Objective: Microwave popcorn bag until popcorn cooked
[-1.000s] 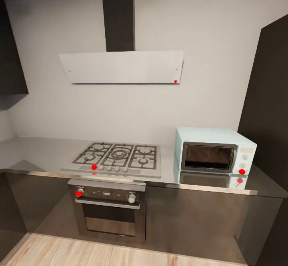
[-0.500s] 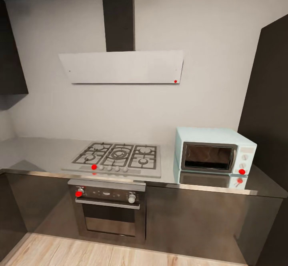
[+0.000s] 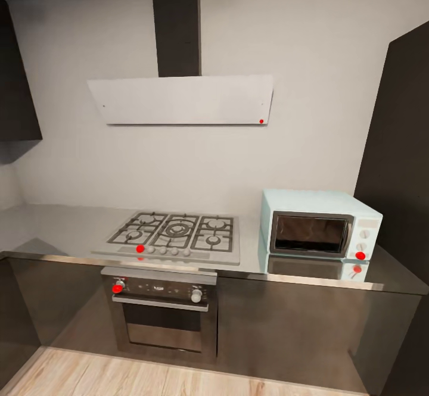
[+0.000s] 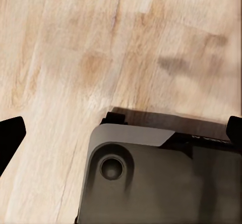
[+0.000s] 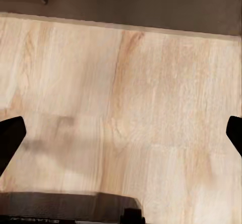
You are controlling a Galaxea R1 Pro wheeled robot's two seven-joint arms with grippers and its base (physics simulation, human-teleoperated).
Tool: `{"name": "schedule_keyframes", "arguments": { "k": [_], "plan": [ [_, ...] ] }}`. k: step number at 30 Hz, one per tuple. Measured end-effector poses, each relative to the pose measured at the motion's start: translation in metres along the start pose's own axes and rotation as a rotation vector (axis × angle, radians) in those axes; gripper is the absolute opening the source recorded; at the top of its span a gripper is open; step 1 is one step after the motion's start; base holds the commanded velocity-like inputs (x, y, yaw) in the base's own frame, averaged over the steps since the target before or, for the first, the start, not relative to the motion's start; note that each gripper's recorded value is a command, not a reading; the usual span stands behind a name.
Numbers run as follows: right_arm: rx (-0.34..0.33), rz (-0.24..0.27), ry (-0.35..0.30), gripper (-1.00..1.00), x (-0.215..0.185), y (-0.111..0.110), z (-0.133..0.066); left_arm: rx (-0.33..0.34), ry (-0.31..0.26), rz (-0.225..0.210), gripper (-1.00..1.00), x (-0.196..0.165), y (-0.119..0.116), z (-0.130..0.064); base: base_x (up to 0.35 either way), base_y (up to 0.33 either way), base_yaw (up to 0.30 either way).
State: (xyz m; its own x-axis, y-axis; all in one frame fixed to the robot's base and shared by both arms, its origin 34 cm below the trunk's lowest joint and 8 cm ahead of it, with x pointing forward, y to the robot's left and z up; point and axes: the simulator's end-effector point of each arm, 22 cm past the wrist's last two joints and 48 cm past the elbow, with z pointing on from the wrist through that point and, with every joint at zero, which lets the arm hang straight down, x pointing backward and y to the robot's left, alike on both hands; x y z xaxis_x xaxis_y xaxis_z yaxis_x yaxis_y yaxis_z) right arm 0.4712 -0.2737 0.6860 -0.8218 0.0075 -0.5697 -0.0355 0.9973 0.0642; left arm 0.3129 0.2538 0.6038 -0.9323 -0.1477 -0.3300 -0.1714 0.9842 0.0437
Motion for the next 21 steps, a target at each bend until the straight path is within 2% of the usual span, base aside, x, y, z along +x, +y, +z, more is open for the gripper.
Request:
{"name": "schedule_keyframes", "arguments": {
  "k": [2,3,4,5,7,9,10,13,16,19,21],
  "plan": [
    [-0.008,-0.009,-0.067,1.00,-0.066,0.005,-0.011,0.002,0.001,-0.001,1.00,0.000,-0.001,0.000,0.000,0.000,0.000],
    [0.006,-0.023,-0.134,1.00,-0.122,0.003,-0.030,0.002,0.000,-0.002,1.00,0.000,-0.001,0.000,0.000,0.000,0.000],
    [0.025,-0.037,-0.237,1.00,-0.174,0.001,-0.053,0.003,0.000,-0.003,1.00,0.000,-0.002,0.000,0.000,0.000,0.000],
    [0.071,-0.034,-0.243,1.00,-0.185,-0.011,-0.060,0.006,0.000,-0.004,1.00,0.000,-0.004,0.000,0.000,0.000,0.000],
    [0.161,-0.020,-0.297,1.00,-0.240,-0.031,-0.073,0.018,0.000,-0.003,1.00,0.001,-0.012,-0.001,0.000,0.000,0.000],
    [0.203,0.008,-0.358,1.00,-0.313,-0.044,-0.083,0.023,-0.001,-0.002,1.00,0.001,-0.016,-0.002,0.000,0.000,0.000],
    [0.211,0.029,-0.370,1.00,-0.332,-0.051,-0.086,0.024,-0.002,-0.003,1.00,0.000,-0.017,-0.002,0.000,0.000,0.000],
    [0.233,0.150,-0.439,1.00,-0.413,-0.085,-0.110,0.029,-0.004,-0.003,1.00,0.000,-0.017,-0.002,0.000,0.000,0.000],
    [0.279,0.191,-0.477,1.00,-0.439,-0.129,-0.133,0.032,-0.006,-0.003,1.00,0.000,-0.019,-0.002,0.000,0.000,0.000],
    [0.291,0.180,-0.501,1.00,-0.449,-0.142,-0.143,0.034,-0.008,-0.002,1.00,-0.002,-0.020,-0.002,0.000,0.000,0.000],
    [0.218,0.144,-0.504,1.00,-0.452,-0.140,-0.143,0.034,-0.005,-0.004,1.00,-0.001,-0.021,-0.002,0.000,0.000,0.000]
  ]
}}
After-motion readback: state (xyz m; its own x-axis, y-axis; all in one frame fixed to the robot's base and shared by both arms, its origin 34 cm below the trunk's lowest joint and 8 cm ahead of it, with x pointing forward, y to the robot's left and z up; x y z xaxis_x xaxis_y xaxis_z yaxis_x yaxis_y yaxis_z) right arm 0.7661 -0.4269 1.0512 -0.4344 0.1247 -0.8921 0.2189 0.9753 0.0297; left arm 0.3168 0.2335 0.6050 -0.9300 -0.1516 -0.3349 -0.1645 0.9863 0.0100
